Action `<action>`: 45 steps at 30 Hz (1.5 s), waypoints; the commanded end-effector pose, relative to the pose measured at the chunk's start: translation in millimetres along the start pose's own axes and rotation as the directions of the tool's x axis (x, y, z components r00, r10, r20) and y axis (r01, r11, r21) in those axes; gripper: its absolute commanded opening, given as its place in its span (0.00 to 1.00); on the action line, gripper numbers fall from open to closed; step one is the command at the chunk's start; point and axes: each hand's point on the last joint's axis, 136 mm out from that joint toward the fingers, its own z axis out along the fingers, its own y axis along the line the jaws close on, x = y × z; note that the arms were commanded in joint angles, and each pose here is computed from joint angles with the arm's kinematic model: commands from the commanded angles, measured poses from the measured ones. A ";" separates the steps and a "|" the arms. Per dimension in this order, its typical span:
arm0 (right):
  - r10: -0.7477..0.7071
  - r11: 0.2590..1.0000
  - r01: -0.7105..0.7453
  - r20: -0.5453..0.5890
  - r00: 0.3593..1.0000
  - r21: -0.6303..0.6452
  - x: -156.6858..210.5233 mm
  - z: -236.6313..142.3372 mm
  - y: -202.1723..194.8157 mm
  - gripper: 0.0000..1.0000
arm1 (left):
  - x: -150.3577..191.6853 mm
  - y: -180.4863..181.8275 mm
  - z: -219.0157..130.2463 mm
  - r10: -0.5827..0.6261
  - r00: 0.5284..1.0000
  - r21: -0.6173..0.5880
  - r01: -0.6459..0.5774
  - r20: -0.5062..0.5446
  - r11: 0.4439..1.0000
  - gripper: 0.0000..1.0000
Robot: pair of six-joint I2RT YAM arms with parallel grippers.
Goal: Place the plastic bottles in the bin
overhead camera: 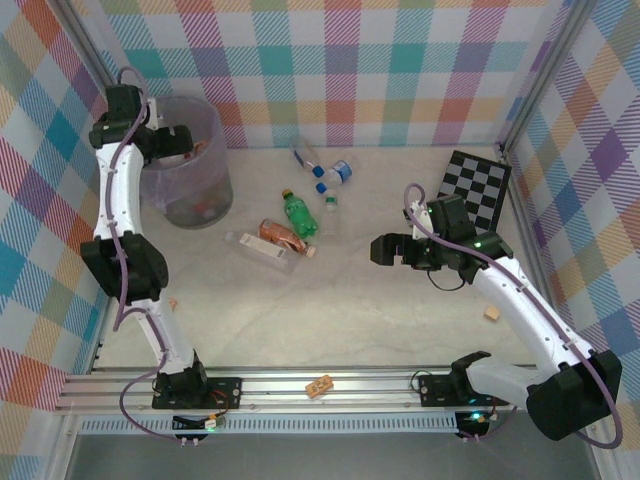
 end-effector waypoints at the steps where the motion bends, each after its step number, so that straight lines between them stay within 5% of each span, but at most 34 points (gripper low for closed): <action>1: -0.026 0.999 0.025 0.028 0.999 0.025 -4.3 0.7 -4.9 0.99 | -22.8 -7.1 -50.3 0.017 0.995 0.009 -0.018 0.097 1.000 1.00; 16: -0.002 0.986 0.003 -0.006 1.000 0.169 -40.3 39.3 3.4 0.98 | -18.6 -48.3 -150.3 -0.040 0.967 0.071 0.023 0.251 0.997 1.00; 26: -0.062 0.963 0.092 -0.124 0.990 0.255 -64.5 105.2 22.4 0.93 | 113.0 -162.3 -168.0 -0.125 0.975 0.379 0.048 0.181 0.924 1.00; 31: -0.070 0.950 0.121 -0.182 0.981 0.287 -71.1 137.4 22.9 0.90 | 169.3 -191.6 -150.1 -0.369 0.929 0.607 0.275 0.032 0.745 1.00; 39: -0.080 0.931 0.163 -0.253 0.964 0.328 -78.6 190.4 18.6 0.87 | 246.5 -189.5 -114.3 -0.394 0.914 0.538 0.378 -0.092 0.753 1.00; 45: -0.068 0.900 0.181 -0.283 0.957 0.397 -86.2 219.0 4.0 0.89 | 255.1 -190.0 -113.4 -0.383 0.919 0.534 0.369 -0.091 0.761 1.00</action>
